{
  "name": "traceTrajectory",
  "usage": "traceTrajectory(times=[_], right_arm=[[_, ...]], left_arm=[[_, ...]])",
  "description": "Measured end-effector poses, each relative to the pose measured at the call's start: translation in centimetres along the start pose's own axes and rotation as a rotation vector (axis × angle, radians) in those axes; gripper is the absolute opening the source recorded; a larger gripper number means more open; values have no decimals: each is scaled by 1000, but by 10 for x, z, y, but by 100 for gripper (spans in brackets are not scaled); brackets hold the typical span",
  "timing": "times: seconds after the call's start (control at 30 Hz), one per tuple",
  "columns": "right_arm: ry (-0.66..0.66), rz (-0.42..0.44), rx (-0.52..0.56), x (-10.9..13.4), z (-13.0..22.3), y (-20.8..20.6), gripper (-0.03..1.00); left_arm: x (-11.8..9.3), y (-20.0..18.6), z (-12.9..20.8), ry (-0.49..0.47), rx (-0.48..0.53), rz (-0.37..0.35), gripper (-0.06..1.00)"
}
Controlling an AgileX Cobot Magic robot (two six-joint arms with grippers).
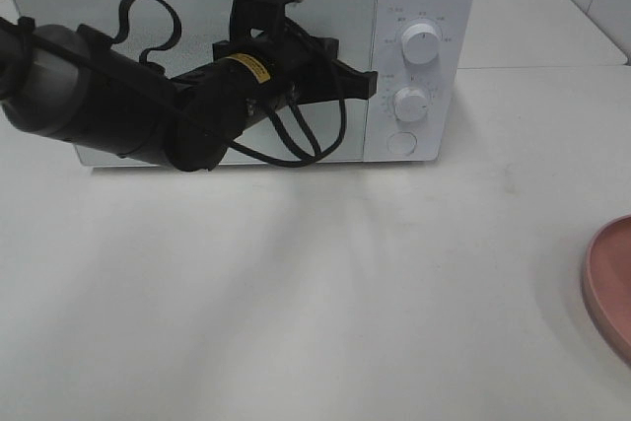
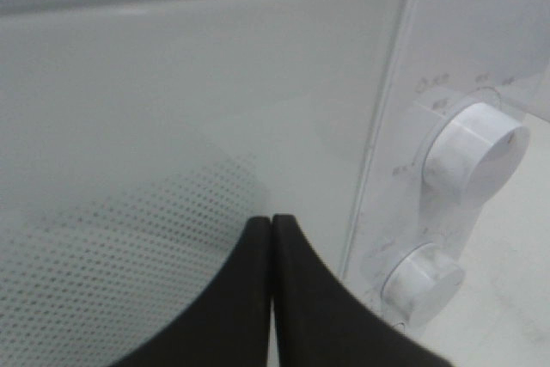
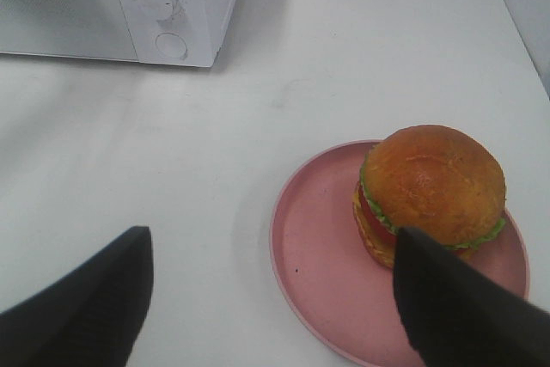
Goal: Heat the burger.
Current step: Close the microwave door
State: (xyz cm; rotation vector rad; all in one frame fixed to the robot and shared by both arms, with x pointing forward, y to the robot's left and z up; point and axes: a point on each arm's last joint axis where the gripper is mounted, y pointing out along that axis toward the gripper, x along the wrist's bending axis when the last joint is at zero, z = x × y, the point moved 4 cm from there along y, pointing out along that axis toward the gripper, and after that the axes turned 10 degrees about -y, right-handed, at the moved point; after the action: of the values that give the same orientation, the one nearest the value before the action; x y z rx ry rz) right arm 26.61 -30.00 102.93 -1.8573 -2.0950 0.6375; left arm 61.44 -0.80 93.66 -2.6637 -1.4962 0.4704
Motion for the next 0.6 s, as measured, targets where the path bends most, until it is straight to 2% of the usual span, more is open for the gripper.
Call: traceTrajectory(times=[0.4, 0.6], right_arm=[[1, 2, 0, 0, 0, 0, 75], [1, 2, 0, 0, 0, 0, 75]], left_arm=[[-10, 6, -1, 20, 19, 30, 0], [-12, 3, 10, -10, 116, 12, 0]])
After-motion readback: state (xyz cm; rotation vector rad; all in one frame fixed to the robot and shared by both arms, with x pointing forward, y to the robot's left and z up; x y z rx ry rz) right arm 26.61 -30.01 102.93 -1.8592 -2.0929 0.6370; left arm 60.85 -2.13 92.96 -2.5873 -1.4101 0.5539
